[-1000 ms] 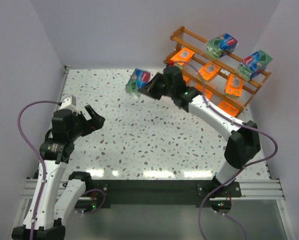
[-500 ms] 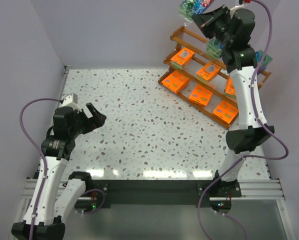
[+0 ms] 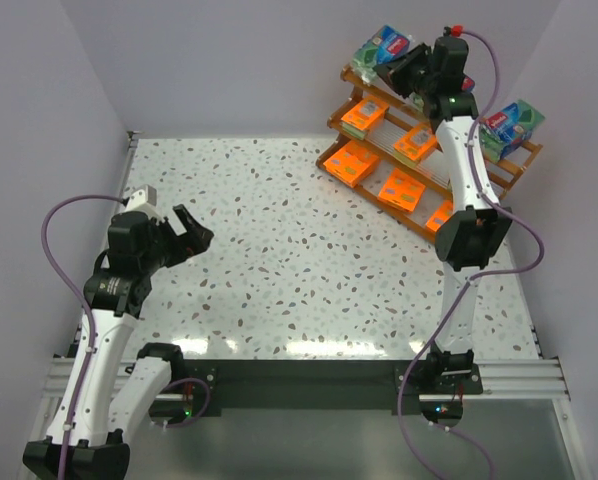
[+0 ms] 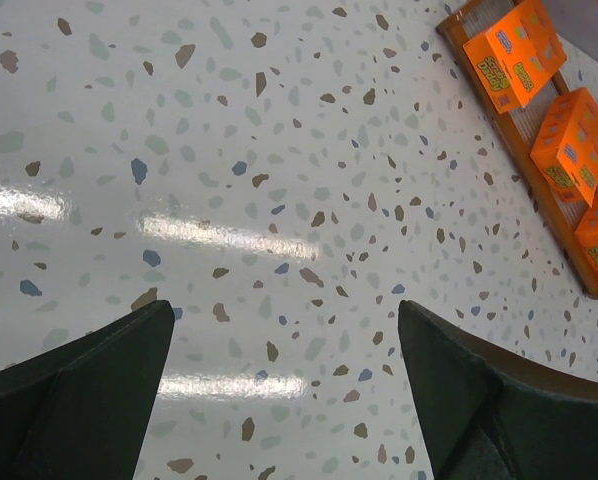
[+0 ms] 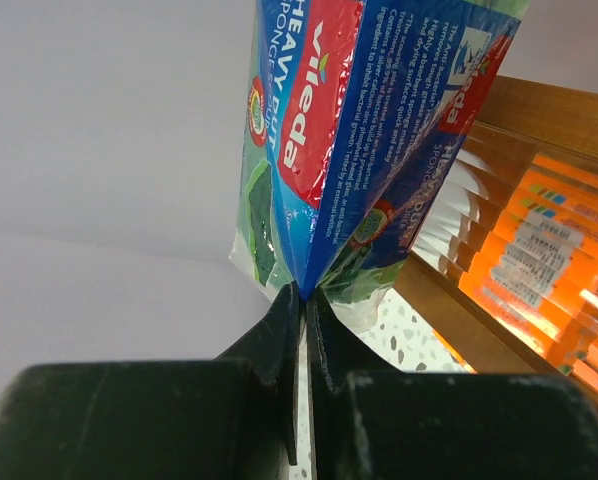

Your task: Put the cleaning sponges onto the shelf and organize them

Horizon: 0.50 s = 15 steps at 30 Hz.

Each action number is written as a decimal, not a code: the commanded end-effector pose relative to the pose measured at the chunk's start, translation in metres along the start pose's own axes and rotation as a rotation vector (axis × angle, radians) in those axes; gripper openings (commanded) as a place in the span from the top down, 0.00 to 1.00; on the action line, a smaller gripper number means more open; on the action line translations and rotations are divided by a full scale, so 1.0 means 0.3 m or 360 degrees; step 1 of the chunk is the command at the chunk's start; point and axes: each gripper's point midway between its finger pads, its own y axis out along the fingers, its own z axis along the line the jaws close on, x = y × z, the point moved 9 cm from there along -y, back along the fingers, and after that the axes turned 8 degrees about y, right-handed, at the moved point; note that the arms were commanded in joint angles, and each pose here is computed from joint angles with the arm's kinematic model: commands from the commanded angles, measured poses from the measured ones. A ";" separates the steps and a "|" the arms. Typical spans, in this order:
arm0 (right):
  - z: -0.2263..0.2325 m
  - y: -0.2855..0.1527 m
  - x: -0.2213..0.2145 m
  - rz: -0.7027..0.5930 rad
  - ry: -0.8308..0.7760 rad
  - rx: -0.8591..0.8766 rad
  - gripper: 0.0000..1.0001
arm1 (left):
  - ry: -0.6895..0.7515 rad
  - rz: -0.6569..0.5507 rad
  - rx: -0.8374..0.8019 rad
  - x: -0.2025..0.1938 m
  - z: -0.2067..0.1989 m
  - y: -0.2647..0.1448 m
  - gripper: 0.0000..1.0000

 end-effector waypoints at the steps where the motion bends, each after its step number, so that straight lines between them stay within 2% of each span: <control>1: 0.156 -0.102 0.053 -0.0073 -0.0060 0.0228 1.00 | 0.0051 -0.0097 -0.0034 0.032 -0.008 -0.016 0.00; 6: 0.144 -0.110 0.056 -0.0100 -0.0065 0.0177 1.00 | 0.0031 -0.0093 -0.0038 0.026 -0.008 -0.012 0.00; 8: 0.138 -0.109 0.057 -0.0092 -0.0056 0.0155 0.96 | 0.0024 -0.0094 -0.0041 0.026 -0.009 -0.011 0.00; 9: 0.143 -0.110 0.060 -0.0099 -0.0059 0.0157 0.89 | 0.0022 -0.0093 -0.0044 0.026 -0.009 -0.013 0.00; 11: 0.138 -0.110 0.066 -0.0104 -0.0045 0.0152 0.81 | 0.0019 -0.0093 -0.0044 0.024 -0.009 -0.014 0.00; 12: 0.136 -0.109 0.066 -0.0105 -0.0045 0.0149 0.73 | 0.0014 -0.0095 -0.0039 0.024 -0.009 -0.015 0.00; 15: 0.142 -0.117 0.074 -0.0116 -0.0038 0.0157 0.61 | 0.0004 -0.0096 -0.0035 0.018 -0.007 -0.021 0.00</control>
